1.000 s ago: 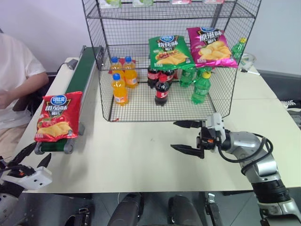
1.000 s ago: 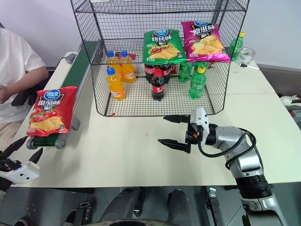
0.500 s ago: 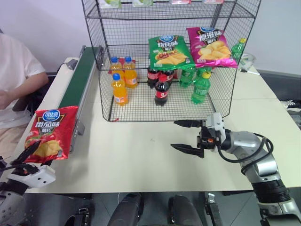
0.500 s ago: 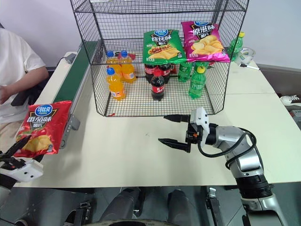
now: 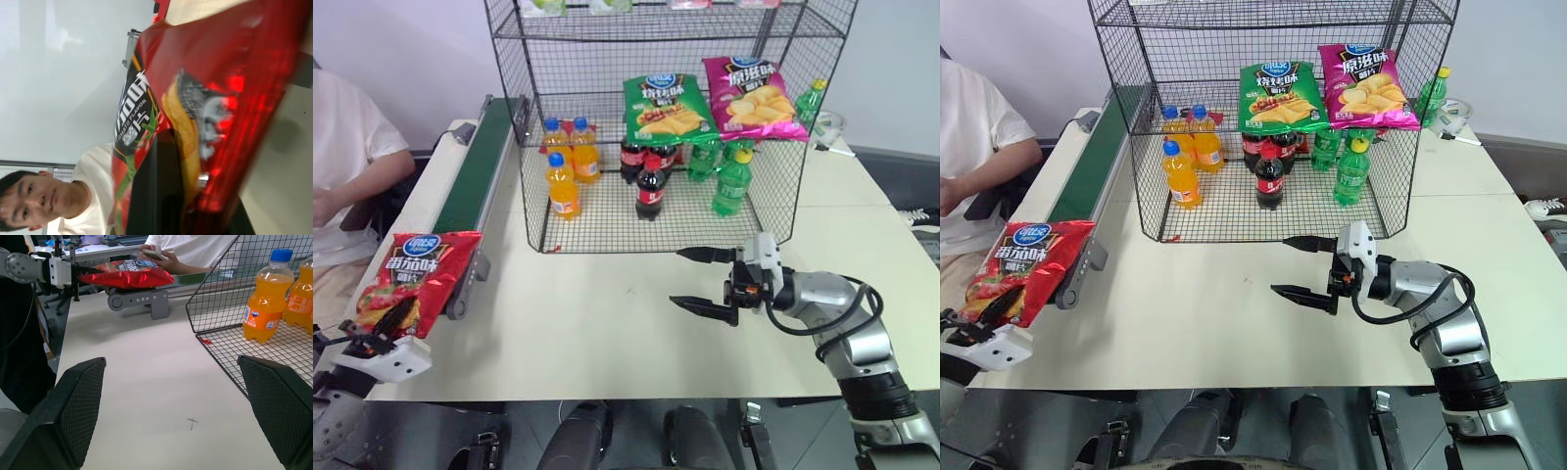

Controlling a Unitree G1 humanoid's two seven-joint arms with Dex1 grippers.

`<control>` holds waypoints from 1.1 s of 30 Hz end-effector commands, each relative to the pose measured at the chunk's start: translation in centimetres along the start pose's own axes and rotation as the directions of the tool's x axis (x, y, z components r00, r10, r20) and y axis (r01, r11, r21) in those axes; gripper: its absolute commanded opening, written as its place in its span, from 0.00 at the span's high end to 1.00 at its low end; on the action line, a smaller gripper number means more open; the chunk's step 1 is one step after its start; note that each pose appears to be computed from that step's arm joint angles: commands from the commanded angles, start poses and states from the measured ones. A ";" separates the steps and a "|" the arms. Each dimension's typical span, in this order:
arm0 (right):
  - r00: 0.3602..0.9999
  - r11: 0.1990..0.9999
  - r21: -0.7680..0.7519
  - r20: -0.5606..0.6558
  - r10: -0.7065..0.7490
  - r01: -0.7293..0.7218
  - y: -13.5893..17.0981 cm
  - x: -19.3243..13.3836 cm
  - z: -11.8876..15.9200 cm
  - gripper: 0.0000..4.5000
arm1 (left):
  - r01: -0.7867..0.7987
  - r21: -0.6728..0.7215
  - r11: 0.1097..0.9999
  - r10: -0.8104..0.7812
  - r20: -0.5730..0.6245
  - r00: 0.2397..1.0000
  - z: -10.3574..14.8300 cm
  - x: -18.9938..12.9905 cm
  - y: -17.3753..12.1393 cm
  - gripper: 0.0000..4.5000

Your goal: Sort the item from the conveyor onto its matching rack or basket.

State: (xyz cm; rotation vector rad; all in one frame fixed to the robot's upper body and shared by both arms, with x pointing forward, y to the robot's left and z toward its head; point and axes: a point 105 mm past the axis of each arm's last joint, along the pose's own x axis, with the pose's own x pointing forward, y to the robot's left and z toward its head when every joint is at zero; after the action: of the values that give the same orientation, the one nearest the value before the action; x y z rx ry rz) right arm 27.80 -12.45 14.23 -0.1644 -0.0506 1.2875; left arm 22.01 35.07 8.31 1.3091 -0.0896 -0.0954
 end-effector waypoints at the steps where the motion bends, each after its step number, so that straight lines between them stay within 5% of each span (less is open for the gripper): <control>1: 0.999 0.997 -0.068 0.033 -0.037 0.039 -0.7 -0.6 1.4 0.00 | -0.121 -0.003 0.993 0.121 0.021 0.992 0.3 0.2 3.4 1.00; 9: 0.945 0.938 -0.210 0.236 -0.225 0.276 -2.4 -0.5 4.6 0.00 | -0.287 0.083 0.954 0.269 0.178 0.946 5.0 1.8 9.6 1.00; 19: 0.800 0.797 -0.230 0.402 -0.445 0.559 -4.2 -0.5 6.6 0.00 | -0.398 0.062 0.915 0.327 0.465 0.823 15.7 6.4 13.8 1.00; 28: 0.745 0.739 -0.216 0.418 -0.520 0.637 -4.4 0.6 6.4 0.00 | -0.492 -0.061 0.868 0.451 0.511 0.732 21.3 12.9 15.6 1.00; 33: 0.741 0.729 -0.223 0.410 -0.532 0.647 -4.6 0.3 6.3 0.00 | -0.509 -0.060 0.859 0.473 0.472 0.744 22.3 16.9 15.0 1.00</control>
State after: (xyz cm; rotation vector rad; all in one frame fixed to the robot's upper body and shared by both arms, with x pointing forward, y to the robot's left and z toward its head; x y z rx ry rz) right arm 31.93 -12.85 19.77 -0.2092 -0.5230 0.6266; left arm 35.78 15.42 28.64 1.2569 -0.8704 0.0079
